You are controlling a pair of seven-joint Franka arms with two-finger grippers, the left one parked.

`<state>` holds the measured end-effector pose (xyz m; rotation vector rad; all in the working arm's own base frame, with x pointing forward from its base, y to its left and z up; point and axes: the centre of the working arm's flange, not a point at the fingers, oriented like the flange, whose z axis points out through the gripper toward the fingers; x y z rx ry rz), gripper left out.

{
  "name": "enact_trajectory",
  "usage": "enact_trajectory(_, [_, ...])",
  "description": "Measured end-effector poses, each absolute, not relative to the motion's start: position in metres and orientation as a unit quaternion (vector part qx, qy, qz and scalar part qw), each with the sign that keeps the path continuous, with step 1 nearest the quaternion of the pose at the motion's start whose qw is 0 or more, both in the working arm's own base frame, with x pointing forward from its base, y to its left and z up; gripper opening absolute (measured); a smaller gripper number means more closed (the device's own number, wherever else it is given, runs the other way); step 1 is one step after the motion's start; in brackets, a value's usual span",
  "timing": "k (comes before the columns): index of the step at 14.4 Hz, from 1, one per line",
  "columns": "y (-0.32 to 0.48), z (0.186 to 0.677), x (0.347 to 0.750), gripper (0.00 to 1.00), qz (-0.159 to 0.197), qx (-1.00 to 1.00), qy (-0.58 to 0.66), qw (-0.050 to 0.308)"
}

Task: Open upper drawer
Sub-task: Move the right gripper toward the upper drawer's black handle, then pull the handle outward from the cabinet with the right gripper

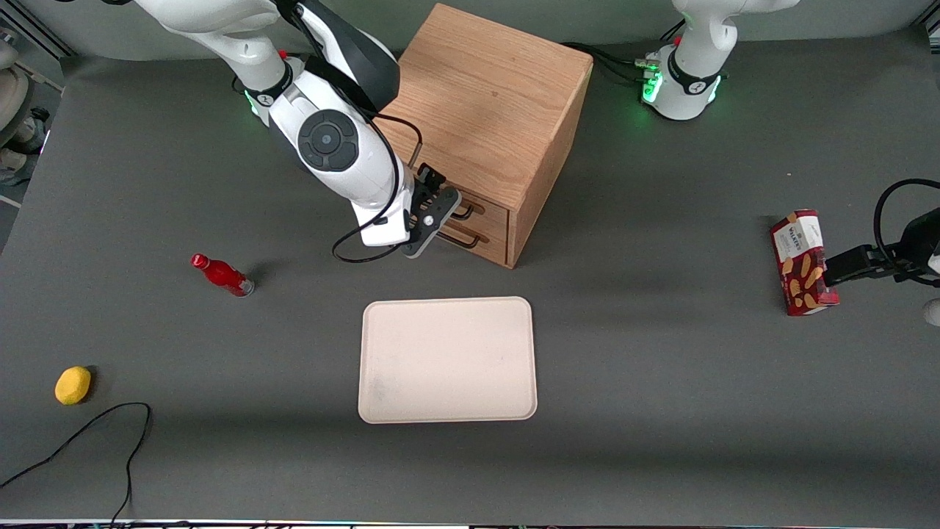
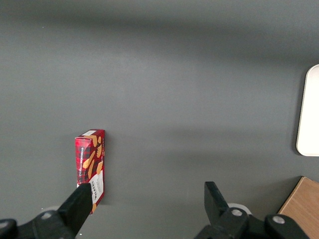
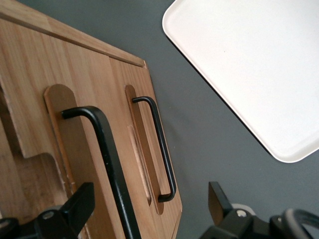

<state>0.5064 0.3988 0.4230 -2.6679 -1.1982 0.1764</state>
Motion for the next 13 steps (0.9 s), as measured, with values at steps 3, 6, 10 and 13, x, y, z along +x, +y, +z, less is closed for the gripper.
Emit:
enact_trajectory(3, [0.391,0.415,0.513,1.0,0.056,-0.902,-0.415,0.105])
enact_trajectory(6, [0.386,0.407,0.519,1.0,0.053,-0.901,-0.417,0.107])
enact_trajectory(10, [0.37,0.398,0.534,1.0,0.045,-0.899,-0.422,0.105])
enact_trajectory(13, [0.345,0.398,0.556,1.0,0.03,-0.898,-0.427,0.1])
